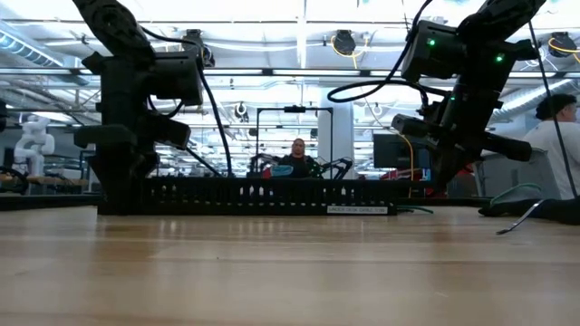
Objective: Ziptie cables
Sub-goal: Close the black cable duct cover
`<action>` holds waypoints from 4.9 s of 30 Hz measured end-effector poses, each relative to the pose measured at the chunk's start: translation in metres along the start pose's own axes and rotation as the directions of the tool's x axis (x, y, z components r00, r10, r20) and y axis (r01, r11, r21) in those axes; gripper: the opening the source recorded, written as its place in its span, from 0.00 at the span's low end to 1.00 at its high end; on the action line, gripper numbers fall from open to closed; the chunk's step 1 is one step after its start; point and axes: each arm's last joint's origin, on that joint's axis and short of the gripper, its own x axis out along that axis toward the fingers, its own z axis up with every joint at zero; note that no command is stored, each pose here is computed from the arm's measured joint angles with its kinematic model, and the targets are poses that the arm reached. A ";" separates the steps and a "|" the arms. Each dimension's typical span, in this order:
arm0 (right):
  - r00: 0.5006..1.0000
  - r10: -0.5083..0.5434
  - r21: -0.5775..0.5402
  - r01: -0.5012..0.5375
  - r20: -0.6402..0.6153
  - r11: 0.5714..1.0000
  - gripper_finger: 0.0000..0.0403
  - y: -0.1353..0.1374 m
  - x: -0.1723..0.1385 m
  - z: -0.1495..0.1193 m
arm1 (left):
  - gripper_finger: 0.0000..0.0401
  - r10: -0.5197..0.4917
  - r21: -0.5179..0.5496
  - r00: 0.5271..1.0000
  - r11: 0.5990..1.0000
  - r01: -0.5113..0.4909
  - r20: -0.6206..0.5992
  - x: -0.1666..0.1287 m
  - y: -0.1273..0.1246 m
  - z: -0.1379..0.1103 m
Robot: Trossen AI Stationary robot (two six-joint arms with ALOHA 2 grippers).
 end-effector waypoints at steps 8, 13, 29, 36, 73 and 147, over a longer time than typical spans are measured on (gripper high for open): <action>1.000 0.003 0.001 -0.003 -0.003 1.000 0.00 0.000 0.000 0.000 | 0.62 0.000 0.000 1.000 1.000 0.000 0.005 0.000 0.000 0.000; 1.000 -0.012 0.031 0.012 0.009 0.999 0.00 -0.001 0.002 0.005 | 0.62 0.003 0.000 1.000 1.000 -0.003 0.007 0.000 0.000 0.001; 1.000 -0.024 0.331 0.023 -0.003 0.943 0.00 0.002 0.031 0.026 | 0.62 0.028 0.041 1.000 0.999 -0.028 0.006 0.000 0.001 0.000; 0.996 0.088 0.410 -0.085 0.011 0.908 0.00 0.014 0.031 0.028 | 0.62 0.037 0.041 0.999 0.998 -0.038 0.008 0.000 0.001 0.001; 0.987 0.097 0.434 -0.034 -0.125 0.900 0.00 0.016 0.014 -0.013 | 0.62 0.054 0.132 0.996 0.989 -0.064 0.077 0.000 0.000 0.007; 0.960 -0.242 0.067 0.253 -0.140 0.965 0.00 -0.014 0.026 -0.024 | 0.85 0.091 -0.239 0.994 0.968 -0.072 0.068 -0.045 -0.017 -0.016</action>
